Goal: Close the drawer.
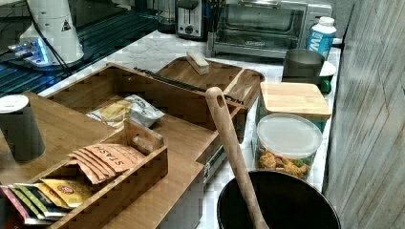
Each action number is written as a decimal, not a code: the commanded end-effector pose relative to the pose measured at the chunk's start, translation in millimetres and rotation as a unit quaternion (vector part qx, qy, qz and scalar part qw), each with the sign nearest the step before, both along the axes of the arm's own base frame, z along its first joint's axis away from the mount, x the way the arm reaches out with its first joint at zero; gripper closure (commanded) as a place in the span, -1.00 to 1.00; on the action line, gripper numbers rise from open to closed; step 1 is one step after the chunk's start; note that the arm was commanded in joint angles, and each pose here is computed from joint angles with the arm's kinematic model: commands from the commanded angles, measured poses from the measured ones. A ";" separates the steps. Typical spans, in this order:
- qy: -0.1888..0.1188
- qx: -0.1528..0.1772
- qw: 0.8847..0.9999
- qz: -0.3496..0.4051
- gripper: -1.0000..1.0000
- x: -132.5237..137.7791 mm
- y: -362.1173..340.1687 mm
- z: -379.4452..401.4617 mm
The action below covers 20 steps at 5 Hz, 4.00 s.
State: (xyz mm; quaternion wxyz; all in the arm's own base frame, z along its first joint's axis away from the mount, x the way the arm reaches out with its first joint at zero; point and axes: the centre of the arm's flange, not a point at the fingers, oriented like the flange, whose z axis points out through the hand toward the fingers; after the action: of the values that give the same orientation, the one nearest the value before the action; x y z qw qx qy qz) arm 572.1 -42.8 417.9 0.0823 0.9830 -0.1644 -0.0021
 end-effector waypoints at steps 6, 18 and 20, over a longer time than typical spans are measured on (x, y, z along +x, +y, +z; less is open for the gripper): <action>0.042 0.007 0.994 0.100 1.00 18.3 0.1 -117.0; -0.078 -0.039 0.996 -0.005 1.00 -111.3 -395.0 -83.1; -0.078 -0.039 0.996 -0.004 1.00 -111.2 -394.9 -83.1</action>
State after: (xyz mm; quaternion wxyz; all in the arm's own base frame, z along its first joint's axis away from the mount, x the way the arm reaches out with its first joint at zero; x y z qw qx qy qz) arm 520.5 -292.0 256.1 0.0258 0.9984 -0.0506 0.0065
